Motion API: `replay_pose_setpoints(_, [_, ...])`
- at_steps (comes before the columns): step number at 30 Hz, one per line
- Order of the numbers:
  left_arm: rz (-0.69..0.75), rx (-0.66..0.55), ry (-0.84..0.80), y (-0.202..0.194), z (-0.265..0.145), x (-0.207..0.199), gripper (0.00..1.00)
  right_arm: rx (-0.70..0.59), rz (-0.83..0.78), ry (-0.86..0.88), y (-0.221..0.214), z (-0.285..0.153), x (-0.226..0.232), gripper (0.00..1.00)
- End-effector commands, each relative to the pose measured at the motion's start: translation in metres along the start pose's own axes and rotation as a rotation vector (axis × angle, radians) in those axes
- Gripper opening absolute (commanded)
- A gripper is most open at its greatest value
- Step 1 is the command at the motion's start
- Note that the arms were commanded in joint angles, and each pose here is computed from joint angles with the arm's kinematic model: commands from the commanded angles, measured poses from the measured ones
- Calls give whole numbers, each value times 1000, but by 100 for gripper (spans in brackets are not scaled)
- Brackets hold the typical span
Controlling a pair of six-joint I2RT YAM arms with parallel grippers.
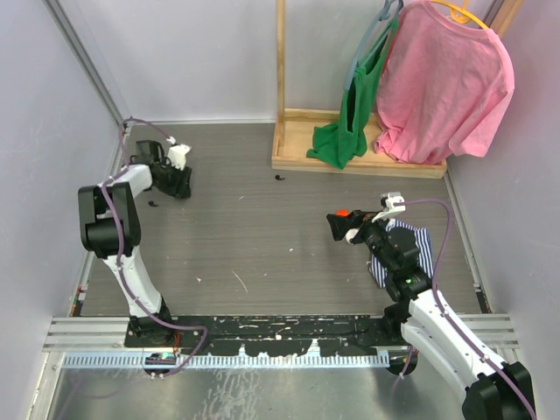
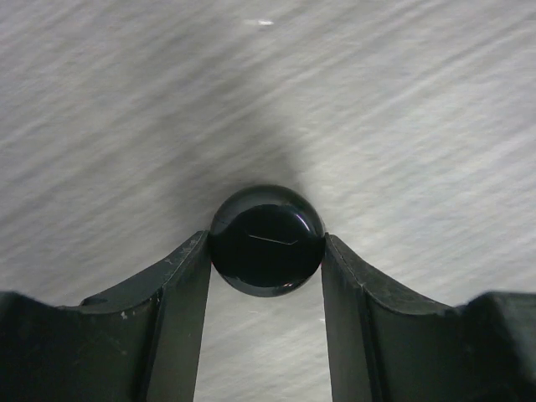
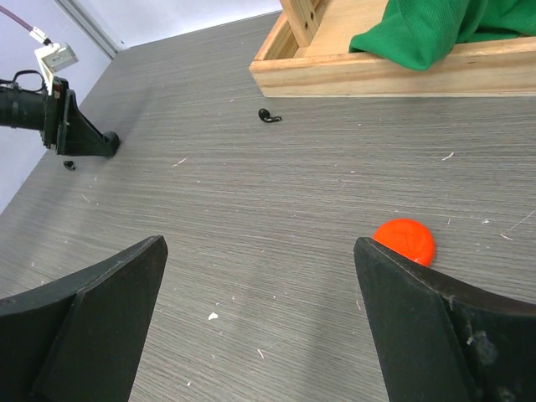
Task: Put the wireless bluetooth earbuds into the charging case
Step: Pick up the charging case at the center of the board.
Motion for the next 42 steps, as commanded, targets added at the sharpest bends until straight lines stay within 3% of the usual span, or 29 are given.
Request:
replay_pose_setpoints(1, [-9,-109,69,38,-23,-17,39,-64,-6,36,17,0,11,100])
replay_pose_setpoints(10, [-44,-174,124,64,-43,-68,39,-37,-13,51,15,1,15,100])
replay_pose_setpoints(18, [-124,-326,150,83,-68,-122,38,31,-9,80,8,6,22,100])
replay_pose_setpoints(25, [-127,-498,160,89,-96,-161,38,171,0,145,-7,17,35,100])
replay_pose_setpoints(42, [44,-886,-1,118,-137,-249,38,309,24,230,-4,33,82,100])
Point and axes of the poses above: each gripper's point midway between its finger pads, its own z axis out along the fingers, its own x axis along the line the jaws close on, y = z × x, the point moved 2 cm from there along -z, back along the fingers, and after that the axes turned 11 degrees about z, right-handed, at the moved point
